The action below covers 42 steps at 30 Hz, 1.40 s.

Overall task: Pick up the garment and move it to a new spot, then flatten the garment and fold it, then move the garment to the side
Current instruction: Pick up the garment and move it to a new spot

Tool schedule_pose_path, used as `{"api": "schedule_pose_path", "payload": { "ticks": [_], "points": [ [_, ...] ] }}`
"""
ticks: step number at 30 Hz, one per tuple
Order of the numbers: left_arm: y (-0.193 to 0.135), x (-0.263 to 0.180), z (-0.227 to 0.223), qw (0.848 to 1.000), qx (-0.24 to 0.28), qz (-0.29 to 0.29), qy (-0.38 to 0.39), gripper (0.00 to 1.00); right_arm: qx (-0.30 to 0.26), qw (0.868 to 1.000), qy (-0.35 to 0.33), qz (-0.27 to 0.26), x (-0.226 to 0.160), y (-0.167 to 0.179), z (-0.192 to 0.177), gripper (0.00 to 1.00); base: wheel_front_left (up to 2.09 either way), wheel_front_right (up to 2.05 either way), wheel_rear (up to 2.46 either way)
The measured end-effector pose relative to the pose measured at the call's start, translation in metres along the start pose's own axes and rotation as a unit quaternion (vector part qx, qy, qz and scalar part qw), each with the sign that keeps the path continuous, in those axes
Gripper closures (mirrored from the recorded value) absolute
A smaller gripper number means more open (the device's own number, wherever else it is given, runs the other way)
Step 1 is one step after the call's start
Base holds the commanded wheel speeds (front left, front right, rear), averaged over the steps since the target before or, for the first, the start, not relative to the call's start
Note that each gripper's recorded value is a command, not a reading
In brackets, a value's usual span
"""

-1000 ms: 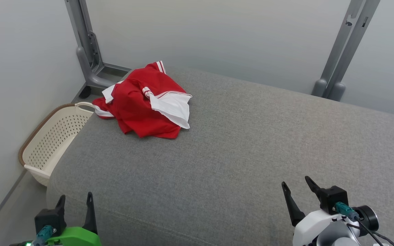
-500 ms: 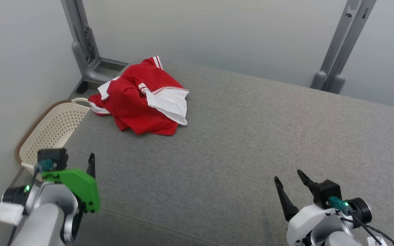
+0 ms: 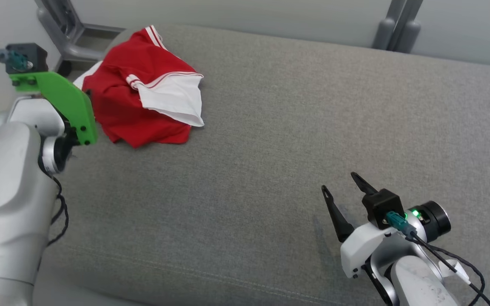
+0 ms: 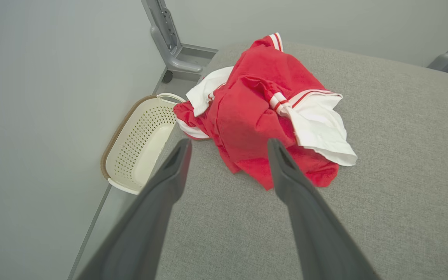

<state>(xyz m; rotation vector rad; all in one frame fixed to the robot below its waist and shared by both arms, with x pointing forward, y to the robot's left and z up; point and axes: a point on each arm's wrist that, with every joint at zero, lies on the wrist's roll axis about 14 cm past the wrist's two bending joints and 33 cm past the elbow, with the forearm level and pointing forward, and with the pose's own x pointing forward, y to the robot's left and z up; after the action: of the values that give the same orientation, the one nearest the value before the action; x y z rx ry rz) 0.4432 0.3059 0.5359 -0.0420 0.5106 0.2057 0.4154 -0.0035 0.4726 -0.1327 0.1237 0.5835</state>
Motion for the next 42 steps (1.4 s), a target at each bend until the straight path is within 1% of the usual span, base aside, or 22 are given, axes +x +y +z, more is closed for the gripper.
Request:
{"api": "schedule_pose_path", "payload": {
  "ticks": [4, 7, 9, 12, 16, 23, 24, 25, 26, 30, 34, 38, 42],
  "points": [
    [0.001, 0.025, 0.007, 0.999, 0.016, 0.011, 0.034, 0.00, -0.001, 1.000, 0.011, 0.009, 0.007, 0.001, -0.008, 0.00, 0.00, 0.00, 0.00],
    [-0.002, 0.043, 0.005, 0.998, 0.017, 0.013, 0.064, 0.00, 0.000, 1.000, 0.015, 0.012, 0.011, 0.001, -0.011, 0.00, 0.00, 0.00, 0.00],
    [-0.004, 0.055, 0.006, 0.997, 0.022, 0.014, 0.075, 0.00, 0.003, 1.000, 0.022, 0.008, 0.009, -0.003, -0.017, 0.00, 0.00, 0.00, 0.00],
    [-0.012, 0.073, 0.006, 0.996, 0.014, 0.012, 0.085, 0.00, 0.012, 0.999, 0.040, -0.005, 0.006, -0.013, -0.031, 0.00, 0.00, 0.00, 0.00],
    [-0.022, 0.094, -0.020, 0.990, 0.027, 0.019, 0.135, 0.00, 0.019, 0.997, 0.067, -0.028, -0.001, -0.028, -0.052, 0.00, 0.00, 0.00, 0.00],
    [-0.023, 0.117, -0.056, 0.978, 0.068, 0.052, 0.188, 0.00, 0.031, 0.994, 0.091, -0.053, -0.010, -0.044, -0.072, 0.00, 0.00, 0.00, 0.00],
    [-0.022, 0.118, -0.061, 0.977, 0.072, 0.057, 0.193, 0.32, 0.032, 0.994, 0.093, -0.054, -0.012, -0.044, -0.074, 0.00, 0.00, 0.00, 0.00],
    [-0.017, 0.119, -0.066, 0.974, 0.083, 0.064, 0.199, 0.94, 0.034, 0.993, 0.095, -0.055, -0.013, -0.044, -0.075, 0.00, 0.00, 0.00, 0.00],
    [-0.016, 0.119, -0.066, 0.975, 0.086, 0.065, 0.196, 1.00, 0.035, 0.993, 0.094, -0.056, -0.014, -0.044, -0.075, 0.00, 0.00, 0.00, 0.00],
    [-0.018, 0.115, -0.063, 0.977, 0.093, 0.062, 0.180, 1.00, 0.037, 0.993, 0.093, -0.056, -0.017, -0.043, -0.074, 0.00, 0.00, 0.00, 0.00],
    [-0.021, 0.107, -0.043, 0.983, 0.101, 0.057, 0.142, 1.00, 0.040, 0.994, 0.082, -0.053, -0.020, -0.038, -0.066, 0.00, 0.00, 0.00, 0.00],
    [-0.037, 0.096, -0.007, 0.990, 0.113, 0.039, 0.069, 1.00, 0.044, 0.995, 0.074, -0.051, -0.027, -0.033, -0.061, 0.00, 0.00, 0.00, 0.00],
    [-0.060, 0.076, 0.046, 0.991, 0.133, 0.006, -0.026, 1.00, 0.056, 0.994, 0.068, -0.058, -0.042, -0.029, -0.058, 0.00, 0.00, 0.00, 0.00]
  ]
}}
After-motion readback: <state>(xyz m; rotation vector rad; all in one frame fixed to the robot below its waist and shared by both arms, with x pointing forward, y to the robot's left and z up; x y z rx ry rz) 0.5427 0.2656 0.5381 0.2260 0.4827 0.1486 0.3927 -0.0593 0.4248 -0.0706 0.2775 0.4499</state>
